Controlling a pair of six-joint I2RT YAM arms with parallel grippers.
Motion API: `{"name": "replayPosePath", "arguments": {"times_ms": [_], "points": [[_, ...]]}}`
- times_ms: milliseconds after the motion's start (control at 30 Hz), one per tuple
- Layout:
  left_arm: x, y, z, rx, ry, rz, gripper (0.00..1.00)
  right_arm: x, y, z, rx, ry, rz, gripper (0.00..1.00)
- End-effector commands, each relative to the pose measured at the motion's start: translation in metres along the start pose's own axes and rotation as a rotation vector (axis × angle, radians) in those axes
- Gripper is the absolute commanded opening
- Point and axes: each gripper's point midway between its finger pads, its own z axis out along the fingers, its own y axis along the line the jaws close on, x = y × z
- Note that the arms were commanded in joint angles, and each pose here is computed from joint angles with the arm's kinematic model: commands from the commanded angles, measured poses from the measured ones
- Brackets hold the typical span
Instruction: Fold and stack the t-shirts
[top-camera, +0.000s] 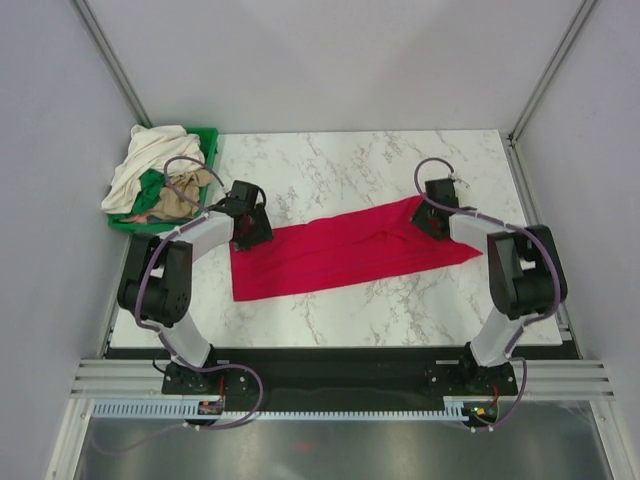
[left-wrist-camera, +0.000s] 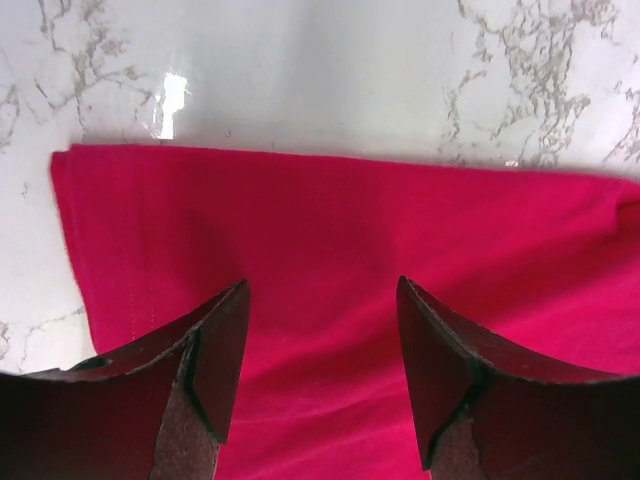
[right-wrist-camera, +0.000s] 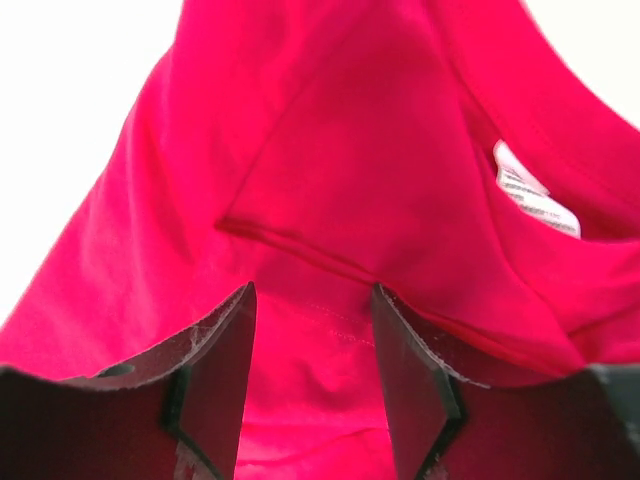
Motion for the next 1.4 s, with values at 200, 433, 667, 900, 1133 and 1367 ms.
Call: {"name": "replayPosePath", "arguments": {"times_ms": [200, 433, 667, 900, 1133, 1367], "points": [[0.045, -0.004, -0.014, 0.063, 0.104, 0.007, 0.66, -0.031, 0.096, 0.107, -0.104, 0.109, 0.021, 0.56], [0.143, -0.039, -0.054, 0.224, 0.227, -0.032, 0.67, -0.028, 0.215, 0.181, -0.379, 0.194, 0.003, 0.57], [0.190, -0.070, -0.090, 0.335, 0.284, -0.052, 0.68, -0.011, 0.285, 0.178, -0.662, 0.167, 0.013, 0.66], [0.184, -0.135, -0.131, 0.483, 0.244, 0.036, 0.72, -0.014, 0.346, 0.128, -0.993, 0.122, -0.083, 0.77], [0.159, -0.160, -0.151, 0.474, 0.078, 0.153, 0.73, -0.059, 0.380, 0.021, -1.192, 0.026, -0.220, 0.86], [0.122, -0.108, -0.160, 0.324, -0.126, 0.159, 0.79, -0.088, 0.328, -0.066, -0.993, -0.075, -0.287, 0.92]]}}
